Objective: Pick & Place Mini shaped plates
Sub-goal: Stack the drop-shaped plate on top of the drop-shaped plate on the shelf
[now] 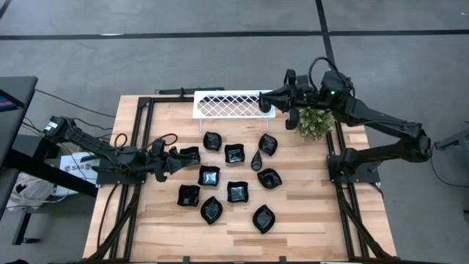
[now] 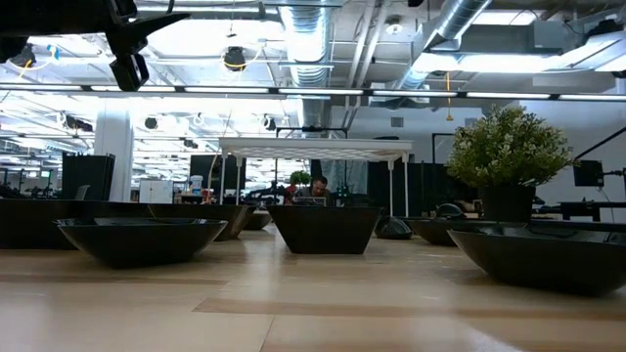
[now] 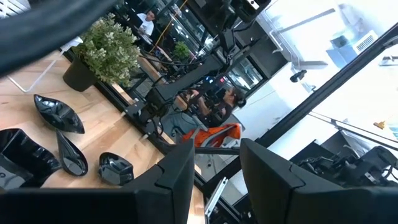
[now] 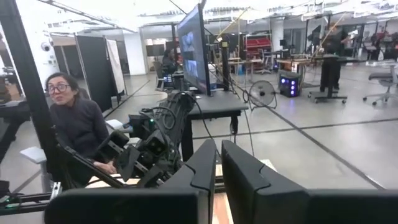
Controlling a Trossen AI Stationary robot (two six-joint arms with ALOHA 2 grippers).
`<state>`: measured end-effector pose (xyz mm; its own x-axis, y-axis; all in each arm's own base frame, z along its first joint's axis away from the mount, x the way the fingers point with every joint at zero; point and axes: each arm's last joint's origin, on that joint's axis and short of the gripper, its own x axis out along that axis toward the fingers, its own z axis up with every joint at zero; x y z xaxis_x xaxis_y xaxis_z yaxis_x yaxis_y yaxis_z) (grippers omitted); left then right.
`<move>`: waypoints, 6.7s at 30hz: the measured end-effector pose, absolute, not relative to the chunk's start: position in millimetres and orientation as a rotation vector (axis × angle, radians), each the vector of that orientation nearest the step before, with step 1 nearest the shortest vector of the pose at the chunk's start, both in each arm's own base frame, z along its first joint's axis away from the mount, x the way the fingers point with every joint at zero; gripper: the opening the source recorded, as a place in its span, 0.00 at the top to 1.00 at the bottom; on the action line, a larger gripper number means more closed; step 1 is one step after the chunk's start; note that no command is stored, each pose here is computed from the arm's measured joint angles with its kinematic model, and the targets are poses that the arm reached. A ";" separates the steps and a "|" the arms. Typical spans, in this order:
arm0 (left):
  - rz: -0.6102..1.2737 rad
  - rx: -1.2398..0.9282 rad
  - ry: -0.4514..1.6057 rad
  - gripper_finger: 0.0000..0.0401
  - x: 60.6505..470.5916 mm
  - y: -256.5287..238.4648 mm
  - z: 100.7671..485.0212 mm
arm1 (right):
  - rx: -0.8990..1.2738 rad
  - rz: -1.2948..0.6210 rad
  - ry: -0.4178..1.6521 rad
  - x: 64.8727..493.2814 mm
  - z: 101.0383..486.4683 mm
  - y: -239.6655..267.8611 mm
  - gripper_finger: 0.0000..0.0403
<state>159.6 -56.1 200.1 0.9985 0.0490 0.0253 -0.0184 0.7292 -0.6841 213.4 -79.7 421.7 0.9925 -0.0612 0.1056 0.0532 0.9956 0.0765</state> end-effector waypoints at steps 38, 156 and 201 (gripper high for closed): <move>-0.029 -0.668 -0.013 0.67 159.6 -58.2 199.6 | 0.225 0.233 0.092 249.9 395.6 -17.1 0.94; -0.211 -0.521 0.259 0.67 174.2 -95.0 218.8 | 0.798 -0.772 1.082 324.6 186.1 -6.9 0.72; -0.211 -0.517 0.259 0.67 174.1 -94.9 218.7 | 0.817 -0.780 1.049 311.1 152.3 -4.8 0.72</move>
